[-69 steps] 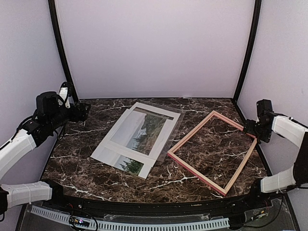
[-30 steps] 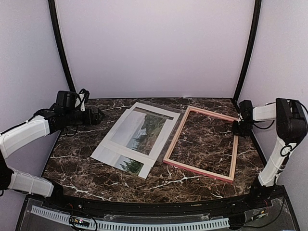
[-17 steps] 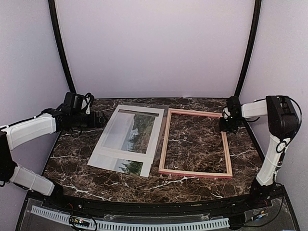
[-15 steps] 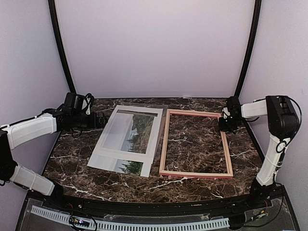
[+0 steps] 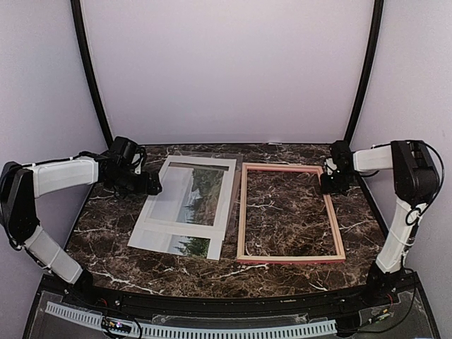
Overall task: Put the photo into the frame
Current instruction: Move the frame body to the center of the board.
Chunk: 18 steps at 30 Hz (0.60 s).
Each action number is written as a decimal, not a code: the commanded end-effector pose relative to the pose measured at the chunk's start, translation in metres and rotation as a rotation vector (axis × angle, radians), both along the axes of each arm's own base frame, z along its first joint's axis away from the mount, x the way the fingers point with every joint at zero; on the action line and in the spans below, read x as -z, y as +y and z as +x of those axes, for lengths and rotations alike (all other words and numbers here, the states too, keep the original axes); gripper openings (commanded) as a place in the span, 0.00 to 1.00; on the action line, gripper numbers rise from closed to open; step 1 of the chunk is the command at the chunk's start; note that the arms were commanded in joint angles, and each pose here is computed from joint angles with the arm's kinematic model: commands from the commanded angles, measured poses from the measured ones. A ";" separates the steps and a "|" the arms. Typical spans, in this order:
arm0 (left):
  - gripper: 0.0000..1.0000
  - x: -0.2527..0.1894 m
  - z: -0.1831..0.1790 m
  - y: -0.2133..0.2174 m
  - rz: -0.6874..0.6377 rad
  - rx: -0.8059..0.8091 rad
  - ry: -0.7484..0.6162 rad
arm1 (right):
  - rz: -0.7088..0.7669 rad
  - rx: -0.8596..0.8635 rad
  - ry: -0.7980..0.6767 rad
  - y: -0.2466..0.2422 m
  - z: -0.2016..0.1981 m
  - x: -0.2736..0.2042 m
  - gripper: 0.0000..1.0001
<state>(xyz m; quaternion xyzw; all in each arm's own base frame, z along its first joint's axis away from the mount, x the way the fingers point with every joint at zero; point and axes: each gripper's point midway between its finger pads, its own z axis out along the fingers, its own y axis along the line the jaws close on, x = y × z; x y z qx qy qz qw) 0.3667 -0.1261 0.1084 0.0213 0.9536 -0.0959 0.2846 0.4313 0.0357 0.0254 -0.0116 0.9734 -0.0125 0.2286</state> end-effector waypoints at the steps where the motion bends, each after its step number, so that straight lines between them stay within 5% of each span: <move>1: 0.99 -0.008 -0.005 -0.007 -0.037 0.012 0.019 | -0.028 0.004 -0.100 0.006 0.001 -0.045 0.61; 5: 0.99 -0.009 -0.007 -0.008 -0.042 0.017 0.023 | 0.027 -0.070 -0.162 0.050 -0.007 -0.072 0.70; 18: 0.99 -0.012 -0.007 -0.013 -0.094 0.048 0.014 | 0.404 -0.579 -0.126 0.331 -0.092 -0.095 0.69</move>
